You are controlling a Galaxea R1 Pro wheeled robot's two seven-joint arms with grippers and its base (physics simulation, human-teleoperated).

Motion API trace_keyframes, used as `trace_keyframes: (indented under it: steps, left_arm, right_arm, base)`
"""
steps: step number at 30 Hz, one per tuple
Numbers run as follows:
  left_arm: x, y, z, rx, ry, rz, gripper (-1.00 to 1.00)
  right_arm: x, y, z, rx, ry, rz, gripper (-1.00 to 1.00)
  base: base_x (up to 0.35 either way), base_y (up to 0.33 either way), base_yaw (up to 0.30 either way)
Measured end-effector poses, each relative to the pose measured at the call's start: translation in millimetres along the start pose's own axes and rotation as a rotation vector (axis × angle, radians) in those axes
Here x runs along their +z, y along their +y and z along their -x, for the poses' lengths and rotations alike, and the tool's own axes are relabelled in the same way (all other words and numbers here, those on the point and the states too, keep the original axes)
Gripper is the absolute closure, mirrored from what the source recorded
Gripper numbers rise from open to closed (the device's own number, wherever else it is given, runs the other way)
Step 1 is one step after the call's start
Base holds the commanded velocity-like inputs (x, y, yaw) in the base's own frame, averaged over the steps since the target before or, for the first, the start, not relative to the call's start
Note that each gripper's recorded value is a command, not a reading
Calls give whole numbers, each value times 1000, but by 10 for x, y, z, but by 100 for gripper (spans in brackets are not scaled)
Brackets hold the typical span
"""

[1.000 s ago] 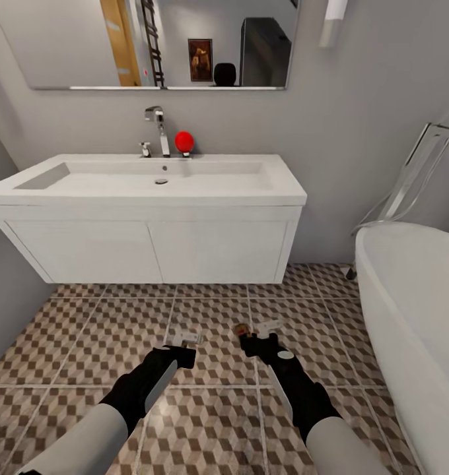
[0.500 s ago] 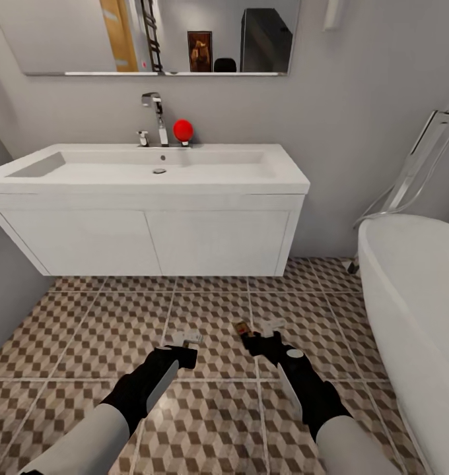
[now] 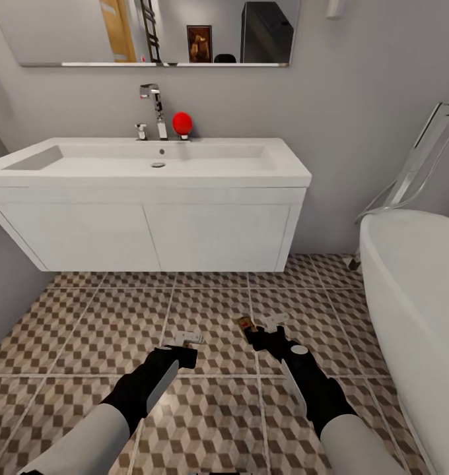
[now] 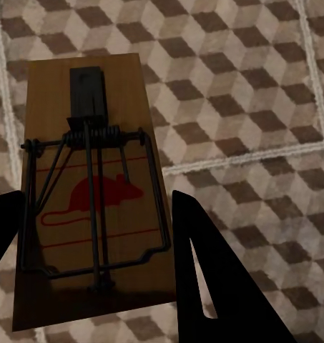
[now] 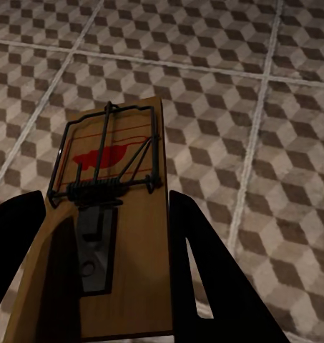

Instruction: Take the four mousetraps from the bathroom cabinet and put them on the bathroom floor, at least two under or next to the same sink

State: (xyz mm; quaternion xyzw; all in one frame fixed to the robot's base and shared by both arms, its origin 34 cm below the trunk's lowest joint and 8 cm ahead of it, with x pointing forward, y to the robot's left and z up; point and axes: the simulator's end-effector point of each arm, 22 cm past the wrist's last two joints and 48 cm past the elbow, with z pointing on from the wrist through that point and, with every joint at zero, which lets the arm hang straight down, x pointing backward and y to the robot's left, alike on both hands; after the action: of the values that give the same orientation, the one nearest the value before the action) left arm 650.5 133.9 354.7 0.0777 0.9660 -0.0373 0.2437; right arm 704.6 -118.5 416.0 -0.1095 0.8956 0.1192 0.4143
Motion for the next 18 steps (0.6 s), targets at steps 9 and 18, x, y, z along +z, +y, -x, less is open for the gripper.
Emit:
trace_keyframes:
  steps: [9,18]
  left_arm:
    - [1,11,-7,0,1,1,100]
    - [0,12,-7,0,1,2,100]
  right_arm:
    - [-2,-9,2,-1,0,-4,100]
    - [-2,-13,10,-1,-3,-6,100]
  base:
    - [103,30,0]
    - [303,117,0]
